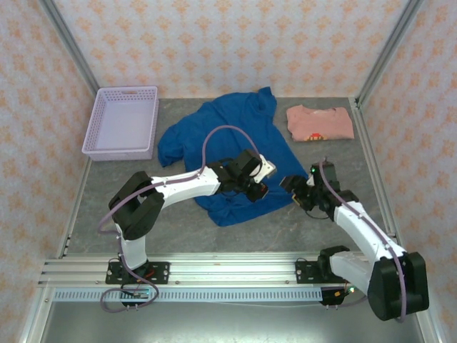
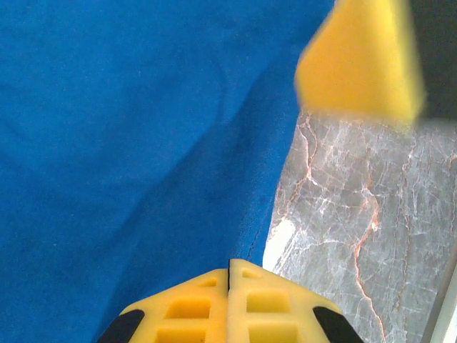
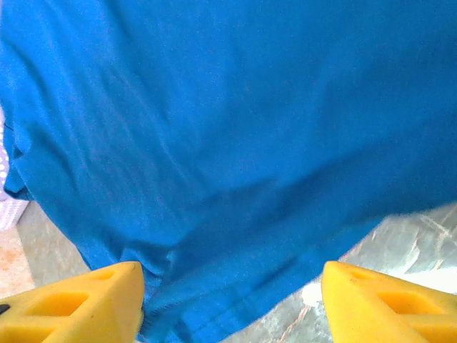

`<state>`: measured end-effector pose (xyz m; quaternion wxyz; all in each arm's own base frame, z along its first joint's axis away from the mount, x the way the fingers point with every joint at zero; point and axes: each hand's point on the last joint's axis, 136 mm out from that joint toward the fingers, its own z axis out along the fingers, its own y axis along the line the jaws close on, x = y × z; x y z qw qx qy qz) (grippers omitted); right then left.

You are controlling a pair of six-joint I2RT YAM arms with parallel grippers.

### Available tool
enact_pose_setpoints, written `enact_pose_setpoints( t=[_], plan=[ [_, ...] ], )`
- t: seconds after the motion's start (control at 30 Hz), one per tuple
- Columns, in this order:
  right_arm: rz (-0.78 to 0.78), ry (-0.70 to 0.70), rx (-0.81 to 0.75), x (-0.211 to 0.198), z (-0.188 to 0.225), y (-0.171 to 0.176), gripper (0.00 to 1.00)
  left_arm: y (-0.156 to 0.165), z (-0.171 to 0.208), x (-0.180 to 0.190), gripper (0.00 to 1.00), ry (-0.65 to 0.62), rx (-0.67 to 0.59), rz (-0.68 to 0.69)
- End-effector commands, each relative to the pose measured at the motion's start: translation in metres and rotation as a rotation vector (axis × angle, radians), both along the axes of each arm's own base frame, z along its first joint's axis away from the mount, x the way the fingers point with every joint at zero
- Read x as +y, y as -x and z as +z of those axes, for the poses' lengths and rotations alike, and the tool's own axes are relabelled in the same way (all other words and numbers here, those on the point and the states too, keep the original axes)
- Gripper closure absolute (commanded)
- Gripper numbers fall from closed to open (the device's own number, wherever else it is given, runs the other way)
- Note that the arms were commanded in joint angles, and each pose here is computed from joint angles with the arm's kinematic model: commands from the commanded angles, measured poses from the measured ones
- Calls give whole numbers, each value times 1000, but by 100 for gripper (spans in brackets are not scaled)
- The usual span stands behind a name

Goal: Fold the inside-out t-shirt
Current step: Turn the T-shirt inside out at the center of the table.

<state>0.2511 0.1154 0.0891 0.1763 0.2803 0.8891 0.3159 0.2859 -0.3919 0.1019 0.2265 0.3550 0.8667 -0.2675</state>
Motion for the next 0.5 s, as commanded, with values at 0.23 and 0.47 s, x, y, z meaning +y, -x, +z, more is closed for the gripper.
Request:
enact_pose_setpoints(
  t=[0.23,0.47],
  plan=[
    [-200,-180,-15,22,-1,-36,67,-7,13,7,100,34,-36,37],
    [-206,-216,-45,29,10,-52,100,0,6,9,100,30,-49,-13]
  ],
)
